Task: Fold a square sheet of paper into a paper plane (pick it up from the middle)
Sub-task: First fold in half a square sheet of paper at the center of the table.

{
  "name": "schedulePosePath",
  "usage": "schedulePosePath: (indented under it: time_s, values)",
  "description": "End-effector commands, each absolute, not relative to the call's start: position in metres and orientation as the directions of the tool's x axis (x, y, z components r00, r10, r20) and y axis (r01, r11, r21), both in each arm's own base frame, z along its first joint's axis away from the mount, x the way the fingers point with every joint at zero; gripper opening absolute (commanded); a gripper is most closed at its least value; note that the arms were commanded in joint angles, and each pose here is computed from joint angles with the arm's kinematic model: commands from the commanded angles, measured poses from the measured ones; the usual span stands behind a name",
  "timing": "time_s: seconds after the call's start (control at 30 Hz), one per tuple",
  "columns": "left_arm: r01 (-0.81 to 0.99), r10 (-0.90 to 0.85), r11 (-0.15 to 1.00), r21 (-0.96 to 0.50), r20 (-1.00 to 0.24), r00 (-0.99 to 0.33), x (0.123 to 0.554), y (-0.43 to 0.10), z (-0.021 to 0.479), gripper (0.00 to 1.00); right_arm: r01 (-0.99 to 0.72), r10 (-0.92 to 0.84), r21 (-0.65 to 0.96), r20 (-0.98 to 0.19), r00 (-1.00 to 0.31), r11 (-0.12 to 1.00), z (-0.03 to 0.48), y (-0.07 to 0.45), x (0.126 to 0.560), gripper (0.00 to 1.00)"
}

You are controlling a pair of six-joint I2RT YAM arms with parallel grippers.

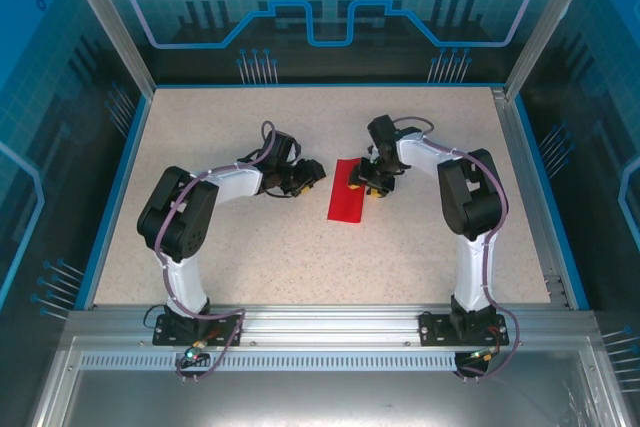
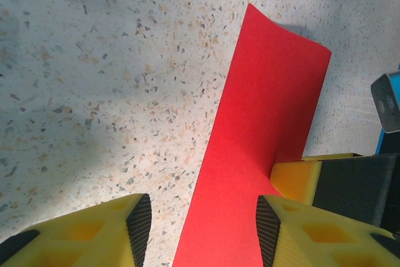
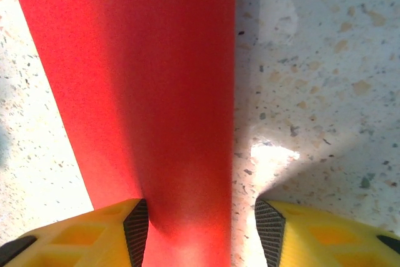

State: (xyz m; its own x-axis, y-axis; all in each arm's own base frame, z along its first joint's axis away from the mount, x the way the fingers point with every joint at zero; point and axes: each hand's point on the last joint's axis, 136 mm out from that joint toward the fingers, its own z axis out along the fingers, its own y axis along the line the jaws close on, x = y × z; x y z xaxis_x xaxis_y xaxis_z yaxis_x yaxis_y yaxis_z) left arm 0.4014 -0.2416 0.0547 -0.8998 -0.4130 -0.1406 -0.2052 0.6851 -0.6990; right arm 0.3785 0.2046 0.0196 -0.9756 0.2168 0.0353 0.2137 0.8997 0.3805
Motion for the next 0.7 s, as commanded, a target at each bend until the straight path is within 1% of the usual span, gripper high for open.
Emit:
schedulePosePath:
  time_s: [0.0,0.43,0.67]
  values:
    - [-0.169,-0.393,0.685,-0.708,-0.165,-0.905,0.4005,-0.2409,0.0683,0.51,0.262,0.241,0.234,0.113,-0.964,0.936,-0.0111,0.1828,0.3584,0.54]
    - [-0.16,-0.379,0.683,-0.712,-0.158,-0.912,0.3997,-0.244,0.0679,0.49,0.238,0.22,0.181,0.114,-0.969,0.954,-0.0136,0.1766,0.3574,0.54]
    - [-0.158,-0.376,0.683,-0.713,-0.157,-0.913,0.3993,-0.2445,0.0685,0.49,0.228,0.209,0.184,0.114,-0.971,0.956,-0.0148,0.1765,0.3574,0.53]
